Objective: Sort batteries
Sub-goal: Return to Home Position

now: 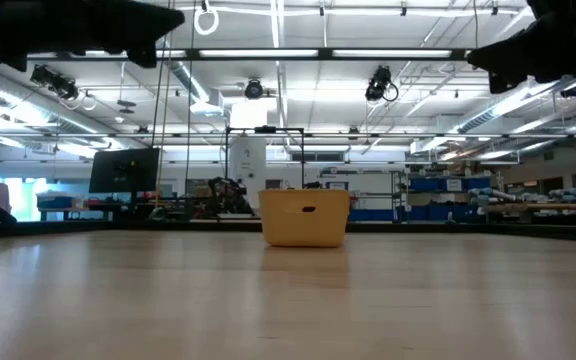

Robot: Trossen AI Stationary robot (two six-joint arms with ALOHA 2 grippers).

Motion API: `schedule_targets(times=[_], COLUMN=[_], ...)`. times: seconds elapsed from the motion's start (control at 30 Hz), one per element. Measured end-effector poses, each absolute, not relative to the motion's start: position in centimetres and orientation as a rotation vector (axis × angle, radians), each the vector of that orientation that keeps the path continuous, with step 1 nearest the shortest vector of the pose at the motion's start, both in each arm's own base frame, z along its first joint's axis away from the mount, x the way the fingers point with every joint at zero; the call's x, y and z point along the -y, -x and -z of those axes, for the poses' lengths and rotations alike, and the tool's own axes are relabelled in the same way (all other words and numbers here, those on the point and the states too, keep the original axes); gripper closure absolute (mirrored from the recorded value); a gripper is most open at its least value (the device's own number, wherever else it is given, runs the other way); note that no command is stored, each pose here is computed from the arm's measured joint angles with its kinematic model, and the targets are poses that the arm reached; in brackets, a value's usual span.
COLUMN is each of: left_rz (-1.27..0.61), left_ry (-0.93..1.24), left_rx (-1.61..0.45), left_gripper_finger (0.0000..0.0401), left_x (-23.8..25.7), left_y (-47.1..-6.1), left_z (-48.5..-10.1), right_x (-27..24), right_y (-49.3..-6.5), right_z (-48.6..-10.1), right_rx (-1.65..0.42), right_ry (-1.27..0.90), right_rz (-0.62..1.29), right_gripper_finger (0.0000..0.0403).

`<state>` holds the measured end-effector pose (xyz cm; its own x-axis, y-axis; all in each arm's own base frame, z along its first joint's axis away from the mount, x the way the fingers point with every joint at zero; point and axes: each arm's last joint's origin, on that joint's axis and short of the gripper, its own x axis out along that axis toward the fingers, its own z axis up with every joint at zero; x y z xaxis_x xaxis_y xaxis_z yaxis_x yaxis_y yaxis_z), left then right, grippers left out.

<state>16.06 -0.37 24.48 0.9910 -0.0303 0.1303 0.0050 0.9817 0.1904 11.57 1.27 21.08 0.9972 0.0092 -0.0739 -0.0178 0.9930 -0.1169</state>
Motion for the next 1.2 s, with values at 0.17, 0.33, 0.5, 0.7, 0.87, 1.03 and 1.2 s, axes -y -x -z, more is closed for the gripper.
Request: schedule_targets(times=[0.17, 0.33, 0.5, 0.7, 0.87, 1.03, 1.2], left_rz=[-0.02, -0.043, -0.068, -0.099, -0.102, -0.166, -0.206], left_ry=[-0.118, -0.073, -0.077, -0.075, -0.07, -0.07, -0.071], left_rx=[0.101, 0.131, 0.231, 0.203, 0.226, 0.161, 0.149], left_gripper_finger=[0.0389, 0.0389, 0.0389, 0.0389, 0.0389, 0.0389, 0.0389], left_x=[-0.3, -0.6, -0.7, -0.7, -0.6, -0.8, -1.0], left_y=[-15.5, -13.8, -12.0, -10.3, -9.1, -9.1, -9.3], left_z=[-22.8, -21.1, -20.6, -19.7, -19.8, -19.6, -19.0], right_x=[-0.9, -0.8, -0.7, -0.7, -0.6, -0.4, 0.4], right_y=[-10.6, -9.5, -8.6, -8.3, -8.8, -9.5, -9.8], right_z=[-21.1, -21.2, -21.4, -20.8, -19.3, -17.7, -16.9], right_rx=[-0.071, -0.047, 0.002, 0.024, -0.013, 0.049, 0.04], right_ry=[0.091, 0.084, 0.08, 0.079, 0.053, 0.019, -0.029], right_rz=[0.006, 0.007, 0.006, 0.007, 0.034, 0.05, 0.09], right_gripper_finger=[0.0398, 0.0398, 0.0398, 0.0398, 0.0398, 0.0398, 0.0398])
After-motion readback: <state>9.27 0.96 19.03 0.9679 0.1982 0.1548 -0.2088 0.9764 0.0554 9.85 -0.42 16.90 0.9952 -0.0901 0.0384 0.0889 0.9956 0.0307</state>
